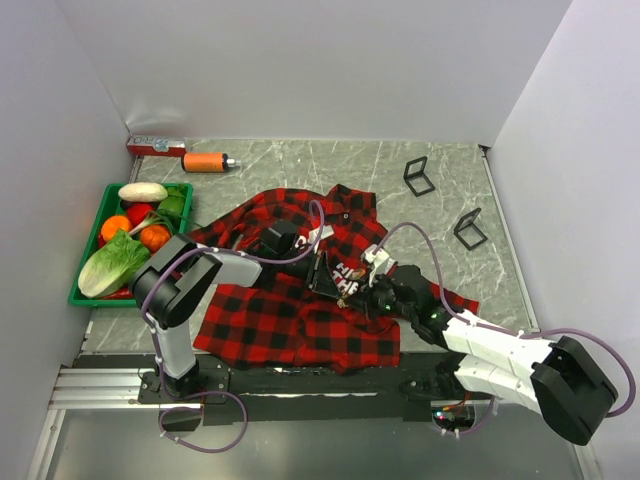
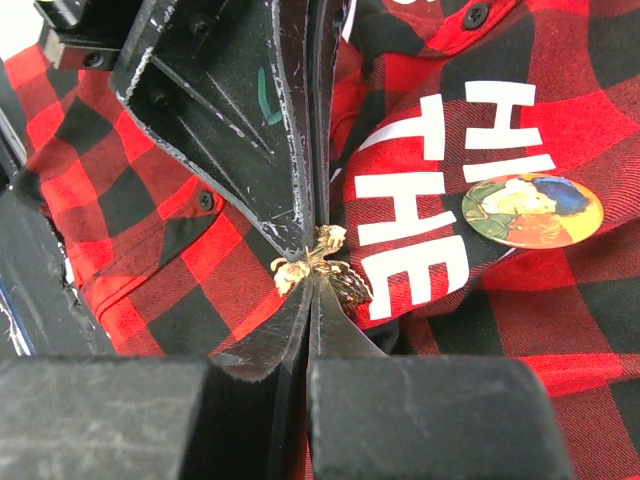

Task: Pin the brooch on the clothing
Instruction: Pin the brooch onto the flattened clothing.

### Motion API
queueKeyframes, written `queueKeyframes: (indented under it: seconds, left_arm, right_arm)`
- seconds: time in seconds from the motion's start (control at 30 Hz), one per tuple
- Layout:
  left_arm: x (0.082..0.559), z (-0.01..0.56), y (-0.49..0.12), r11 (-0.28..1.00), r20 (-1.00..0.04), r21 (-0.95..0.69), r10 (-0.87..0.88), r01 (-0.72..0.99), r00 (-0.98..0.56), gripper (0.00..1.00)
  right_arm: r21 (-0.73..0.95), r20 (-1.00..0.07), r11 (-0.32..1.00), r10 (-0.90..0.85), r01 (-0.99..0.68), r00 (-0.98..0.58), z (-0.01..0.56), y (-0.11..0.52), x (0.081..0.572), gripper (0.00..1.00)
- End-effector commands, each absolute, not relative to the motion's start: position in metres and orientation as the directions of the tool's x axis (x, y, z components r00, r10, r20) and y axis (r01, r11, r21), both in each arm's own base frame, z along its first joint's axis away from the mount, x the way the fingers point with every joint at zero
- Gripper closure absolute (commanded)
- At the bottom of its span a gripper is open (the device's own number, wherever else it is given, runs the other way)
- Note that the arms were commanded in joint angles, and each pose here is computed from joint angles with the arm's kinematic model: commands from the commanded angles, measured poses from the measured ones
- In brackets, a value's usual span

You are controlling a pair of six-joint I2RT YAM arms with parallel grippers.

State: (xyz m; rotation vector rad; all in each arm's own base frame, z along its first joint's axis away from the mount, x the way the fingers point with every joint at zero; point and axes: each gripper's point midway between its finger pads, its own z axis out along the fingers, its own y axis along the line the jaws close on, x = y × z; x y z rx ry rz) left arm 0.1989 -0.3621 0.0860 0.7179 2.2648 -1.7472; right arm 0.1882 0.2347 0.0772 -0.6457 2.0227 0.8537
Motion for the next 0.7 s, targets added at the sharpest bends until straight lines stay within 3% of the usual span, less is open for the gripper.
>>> queueKeyframes:
  seconds: [0.0,0.67]
  left_arm:
    - [0.192,0.127,-0.378,0.071,-0.555,-0.805,0.259,0.588,-0.791,0.99]
    - [0.181,0.128,-0.381,0.074,-0.580,-0.783,0.272,0.618,-0.767,0.99]
  right_arm:
    - [0.351,-0.860,0.608,-0.093,-0.713,-0.502,0.100,0.249,0.193,1.00]
    - [0.398,-0.821,0.722,0.003,-0.567,-0.572,0.103,0.232,0.206,1.00]
